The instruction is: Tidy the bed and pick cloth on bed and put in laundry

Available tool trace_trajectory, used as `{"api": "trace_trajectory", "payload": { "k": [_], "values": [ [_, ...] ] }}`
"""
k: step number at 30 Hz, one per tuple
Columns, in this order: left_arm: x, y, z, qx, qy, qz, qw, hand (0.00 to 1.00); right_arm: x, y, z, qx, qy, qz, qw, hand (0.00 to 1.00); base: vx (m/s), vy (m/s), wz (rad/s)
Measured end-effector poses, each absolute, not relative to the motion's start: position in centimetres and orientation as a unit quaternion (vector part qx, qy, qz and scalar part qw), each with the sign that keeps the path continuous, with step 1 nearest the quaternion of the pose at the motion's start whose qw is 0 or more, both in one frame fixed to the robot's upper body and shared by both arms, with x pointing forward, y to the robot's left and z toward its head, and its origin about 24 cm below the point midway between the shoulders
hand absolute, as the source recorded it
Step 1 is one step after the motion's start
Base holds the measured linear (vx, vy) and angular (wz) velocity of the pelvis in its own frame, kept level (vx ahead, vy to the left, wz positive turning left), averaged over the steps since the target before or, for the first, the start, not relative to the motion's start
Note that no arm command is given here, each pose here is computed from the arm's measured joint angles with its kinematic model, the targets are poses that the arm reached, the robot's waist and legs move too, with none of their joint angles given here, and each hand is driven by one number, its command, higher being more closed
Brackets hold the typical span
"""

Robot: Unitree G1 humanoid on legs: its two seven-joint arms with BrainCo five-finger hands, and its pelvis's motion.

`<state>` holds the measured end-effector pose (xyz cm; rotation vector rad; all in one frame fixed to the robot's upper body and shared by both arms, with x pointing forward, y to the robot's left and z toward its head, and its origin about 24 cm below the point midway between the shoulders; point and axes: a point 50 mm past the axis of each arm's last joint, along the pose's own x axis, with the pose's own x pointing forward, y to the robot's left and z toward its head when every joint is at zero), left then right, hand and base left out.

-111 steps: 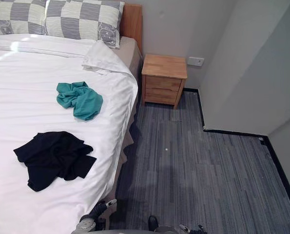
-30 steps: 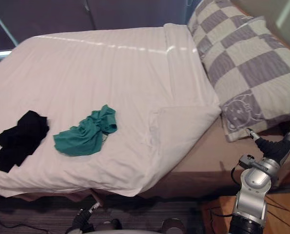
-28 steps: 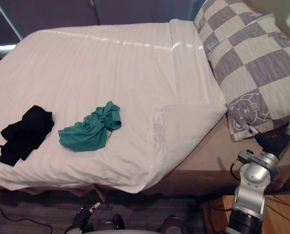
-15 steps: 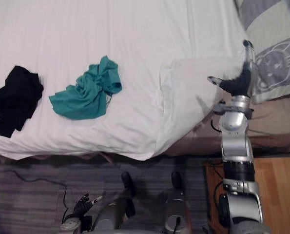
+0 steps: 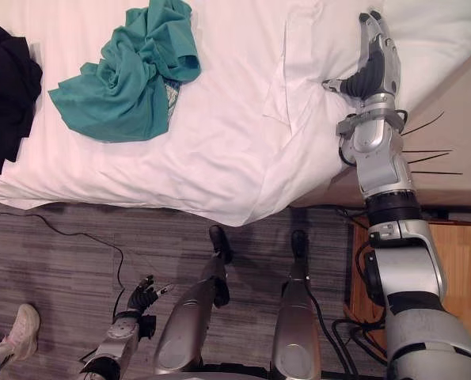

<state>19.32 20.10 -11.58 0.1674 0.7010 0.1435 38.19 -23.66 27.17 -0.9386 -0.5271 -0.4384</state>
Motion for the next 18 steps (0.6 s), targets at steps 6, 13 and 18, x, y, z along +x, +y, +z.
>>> {"api": "trace_trajectory", "payload": {
  "k": [6,13,18],
  "values": [
    [19.6,19.0,-11.6,0.068,0.338,0.058,0.937,0.0,38.6,-23.8,26.0,-0.501,-0.224,-0.194,0.813,1.0,0.01,-0.003,0.0],
    [19.4,18.5,-11.5,0.067,0.337,0.037,0.938,0.0,36.9,-26.8,17.6,-0.522,-0.103,-0.158,0.831,1.0,0.05,-0.052,0.08],
    [17.0,18.9,-12.8,0.075,0.377,0.03,0.923,0.0,32.7,-30.1,9.4,-0.443,0.017,-0.184,0.877,0.0,0.09,-0.034,-0.1]
  ]
}}
